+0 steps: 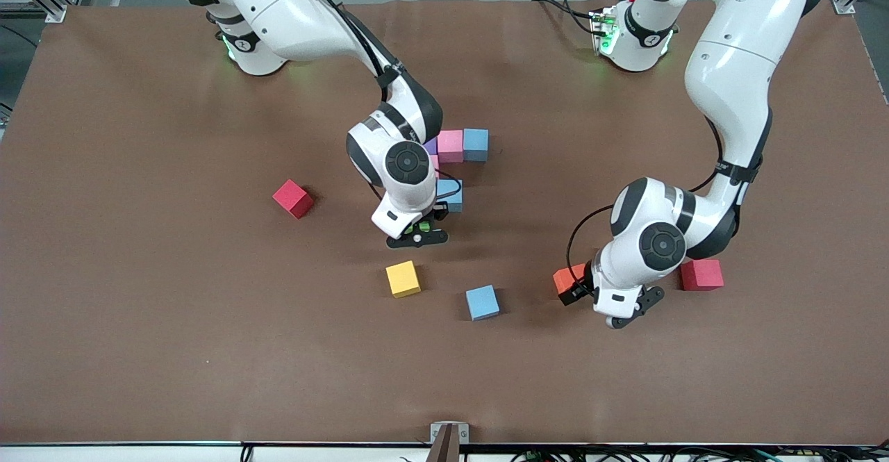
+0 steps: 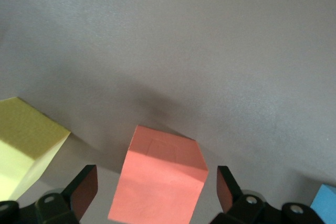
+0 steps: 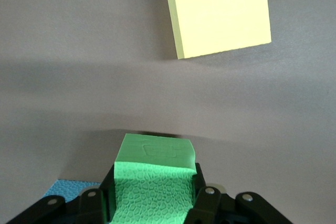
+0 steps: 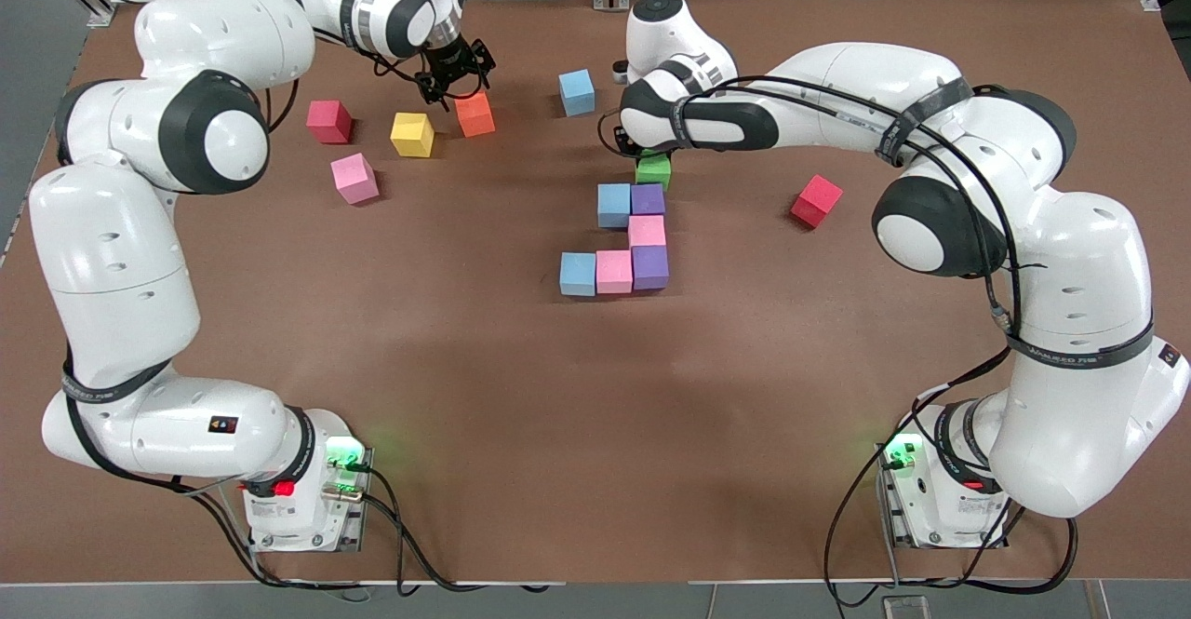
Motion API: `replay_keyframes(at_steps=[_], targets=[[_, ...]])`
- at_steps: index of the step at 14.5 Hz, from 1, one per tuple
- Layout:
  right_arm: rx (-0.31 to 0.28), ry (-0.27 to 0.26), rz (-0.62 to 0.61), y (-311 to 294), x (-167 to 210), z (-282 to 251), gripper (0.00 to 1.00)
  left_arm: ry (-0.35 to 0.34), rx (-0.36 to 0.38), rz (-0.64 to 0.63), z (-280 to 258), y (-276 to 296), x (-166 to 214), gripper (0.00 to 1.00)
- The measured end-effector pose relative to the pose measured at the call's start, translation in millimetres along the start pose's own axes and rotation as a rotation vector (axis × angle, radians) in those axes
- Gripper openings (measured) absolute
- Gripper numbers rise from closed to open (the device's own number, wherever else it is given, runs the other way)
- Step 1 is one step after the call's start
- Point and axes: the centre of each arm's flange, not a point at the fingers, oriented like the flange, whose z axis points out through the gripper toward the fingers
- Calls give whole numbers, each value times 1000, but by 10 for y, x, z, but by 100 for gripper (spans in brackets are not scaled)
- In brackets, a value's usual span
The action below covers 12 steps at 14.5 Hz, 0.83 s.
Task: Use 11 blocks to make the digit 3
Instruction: 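Carry the green cube toward the stack while the left gripper grasps orange, then lift the orange cube with the left gripper while the right gripper holds green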
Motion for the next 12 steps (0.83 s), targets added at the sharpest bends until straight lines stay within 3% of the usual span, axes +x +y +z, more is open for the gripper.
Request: replay_keyframes(at_steps=[5,6,9,12], targets=[[6,9,-6,-51,-5,10,56,-10,1,4,145,26,-28,99],[8,11,-9,-72,-12,35,56,-14,4,5,185,24,-37,95],[10,16,-14,-124,-35,118,56,-22,-3,-13,218,29,-33,67],[10,15,-16,-162,-61,127,56,-53,-33,-112,178,63,-34,63]])
